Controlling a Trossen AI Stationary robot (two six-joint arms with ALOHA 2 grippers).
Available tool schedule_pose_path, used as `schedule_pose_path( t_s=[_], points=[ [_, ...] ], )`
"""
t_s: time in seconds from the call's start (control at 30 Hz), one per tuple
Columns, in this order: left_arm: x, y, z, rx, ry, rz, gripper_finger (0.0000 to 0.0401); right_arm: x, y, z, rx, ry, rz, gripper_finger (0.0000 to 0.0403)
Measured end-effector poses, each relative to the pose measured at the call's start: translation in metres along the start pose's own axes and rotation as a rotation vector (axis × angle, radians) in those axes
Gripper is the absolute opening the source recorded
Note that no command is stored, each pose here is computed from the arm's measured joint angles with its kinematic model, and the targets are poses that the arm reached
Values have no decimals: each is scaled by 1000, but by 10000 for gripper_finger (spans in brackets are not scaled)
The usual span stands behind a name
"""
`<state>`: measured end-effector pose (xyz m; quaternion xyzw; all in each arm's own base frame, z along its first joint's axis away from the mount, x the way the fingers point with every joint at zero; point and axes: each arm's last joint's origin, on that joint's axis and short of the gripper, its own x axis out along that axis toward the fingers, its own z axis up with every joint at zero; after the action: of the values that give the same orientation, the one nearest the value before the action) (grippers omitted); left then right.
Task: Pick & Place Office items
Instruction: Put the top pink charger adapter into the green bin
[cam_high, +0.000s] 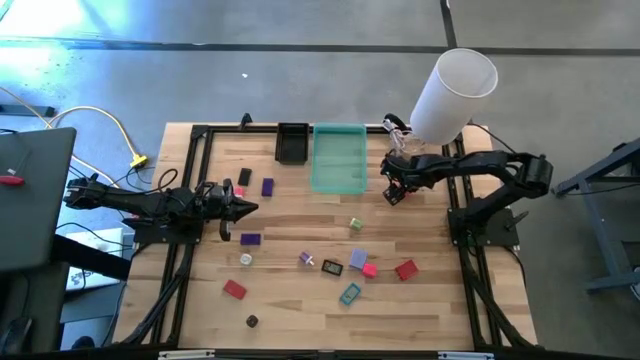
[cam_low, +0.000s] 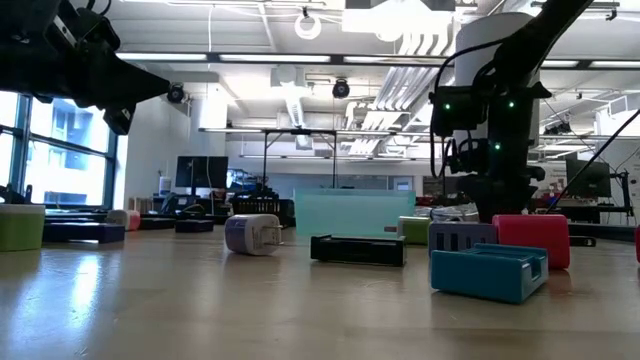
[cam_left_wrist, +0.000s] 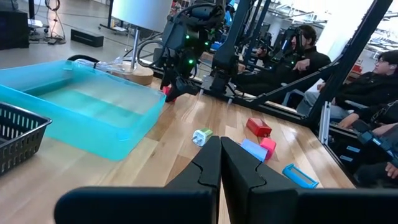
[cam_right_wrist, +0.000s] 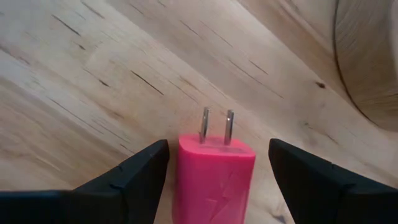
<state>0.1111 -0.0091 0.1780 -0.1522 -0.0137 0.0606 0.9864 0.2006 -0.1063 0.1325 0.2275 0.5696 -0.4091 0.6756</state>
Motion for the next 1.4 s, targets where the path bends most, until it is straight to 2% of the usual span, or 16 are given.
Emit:
schedule_pose_path(
  t_s=[0.13, 0.23, 0.33, 0.47, 0.63, 0.8, 0.97, 1.13, 1.3, 1.4],
  points=[
    [0, 0, 0, 1, 4, 1, 1, 0, 0, 0, 1, -1, -1, 269],
    [0, 0, 0, 0, 6, -4, 1, 1, 1, 0, 7, 1, 3, 251],
    [0, 0, -1, 0, 7, -9, 1, 1, 1, -1, 49, 5, 6, 208],
    [0, 0, -1, -2, 8, -10, 1, 0, 4, -2, 13, 2, 8, 137],
    [0, 0, 0, 35, 8, -11, 1, -3, 15, -7, -75, -25, 16, 137],
    [0, 0, 0, 69, 7, -11, 1, -14, 39, -17, -180, -61, 30, 137],
    [0, 0, 0, 69, 7, -12, 1, -41, 61, -22, -239, -98, -24, 137],
    [0, 0, 0, 70, 7, -13, 1, -81, 77, -18, -269, -139, -70, 137],
    [0, 0, 0, 70, 8, -15, 1, -125, 89, 5, -340, -248, -27, 137],
    [0, -1, 1, 68, -4, -18, 1, -152, 90, 24, -337, -322, 31, 137]
  ],
)
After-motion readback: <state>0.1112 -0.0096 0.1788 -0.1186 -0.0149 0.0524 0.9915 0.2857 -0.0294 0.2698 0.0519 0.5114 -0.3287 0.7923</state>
